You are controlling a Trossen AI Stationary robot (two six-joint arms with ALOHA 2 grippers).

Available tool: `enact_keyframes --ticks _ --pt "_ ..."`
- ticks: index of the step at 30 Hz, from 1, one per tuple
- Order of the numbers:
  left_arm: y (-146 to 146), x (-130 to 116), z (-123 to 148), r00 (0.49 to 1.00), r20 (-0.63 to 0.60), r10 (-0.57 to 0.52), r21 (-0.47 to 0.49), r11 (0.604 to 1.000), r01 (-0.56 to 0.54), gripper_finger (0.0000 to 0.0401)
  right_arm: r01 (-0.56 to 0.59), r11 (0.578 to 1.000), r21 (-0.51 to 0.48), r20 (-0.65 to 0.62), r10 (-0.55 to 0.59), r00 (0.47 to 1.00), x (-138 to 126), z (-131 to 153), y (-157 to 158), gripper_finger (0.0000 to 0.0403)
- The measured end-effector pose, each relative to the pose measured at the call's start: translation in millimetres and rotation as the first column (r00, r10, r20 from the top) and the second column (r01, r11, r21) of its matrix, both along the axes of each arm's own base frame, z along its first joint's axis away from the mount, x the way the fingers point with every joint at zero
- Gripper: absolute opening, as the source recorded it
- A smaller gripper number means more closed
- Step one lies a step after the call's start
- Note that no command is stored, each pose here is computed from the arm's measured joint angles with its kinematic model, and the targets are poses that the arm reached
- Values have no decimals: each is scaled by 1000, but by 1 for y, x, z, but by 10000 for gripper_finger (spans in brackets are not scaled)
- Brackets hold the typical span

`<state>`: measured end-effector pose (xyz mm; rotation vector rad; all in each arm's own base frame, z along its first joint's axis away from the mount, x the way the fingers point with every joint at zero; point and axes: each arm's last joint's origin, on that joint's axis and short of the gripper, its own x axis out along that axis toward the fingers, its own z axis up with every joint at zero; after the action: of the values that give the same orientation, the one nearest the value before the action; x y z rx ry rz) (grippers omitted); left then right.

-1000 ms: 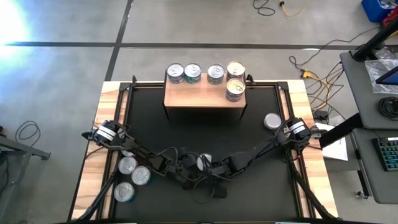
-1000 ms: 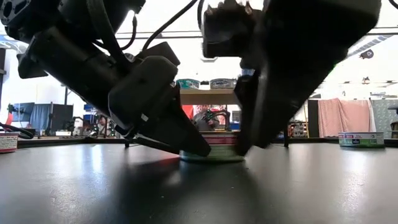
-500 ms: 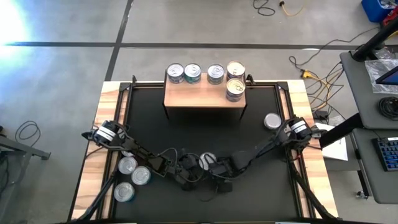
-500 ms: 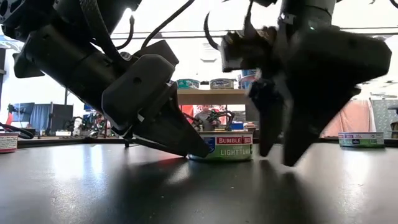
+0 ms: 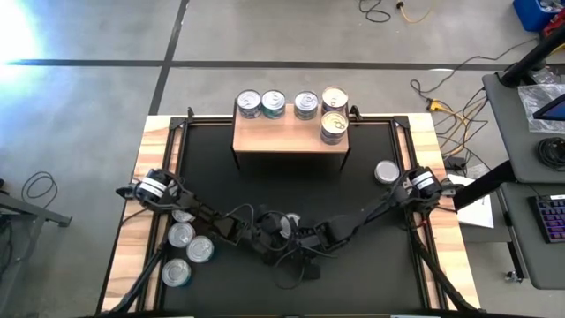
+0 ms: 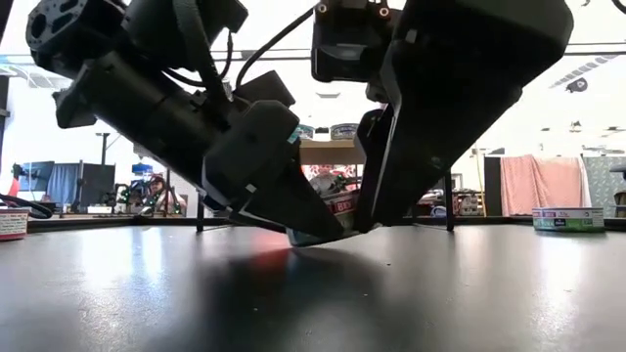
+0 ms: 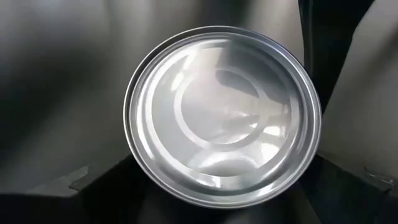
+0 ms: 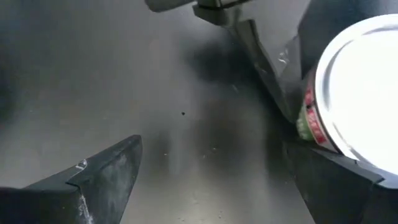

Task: Stack canned seafood by type on shelf
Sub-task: Put the bottom green tuna can on the shelf

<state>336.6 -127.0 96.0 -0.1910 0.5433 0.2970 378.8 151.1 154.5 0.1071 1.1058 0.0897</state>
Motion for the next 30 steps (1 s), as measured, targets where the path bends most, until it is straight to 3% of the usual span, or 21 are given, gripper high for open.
enact_keyframes --ticks 8,21,26,30 --pt "3 5 4 1000 9 -9 26 1000 9 376 -2 1000 10 -6 2 1000 1 0 -2 380" --pt "3 5 4 1000 -12 -18 19 1000 18 321 16 1000 16 -128 -14 992 -13 5 -5 380" --pt "3 3 1 998 -45 -39 12 999 39 320 3 999 -51 -266 -17 964 -34 16 -10 380" --pt "3 3 -1 997 -57 -42 14 999 43 324 -3 985 -175 -367 -62 928 -45 11 -22 380"
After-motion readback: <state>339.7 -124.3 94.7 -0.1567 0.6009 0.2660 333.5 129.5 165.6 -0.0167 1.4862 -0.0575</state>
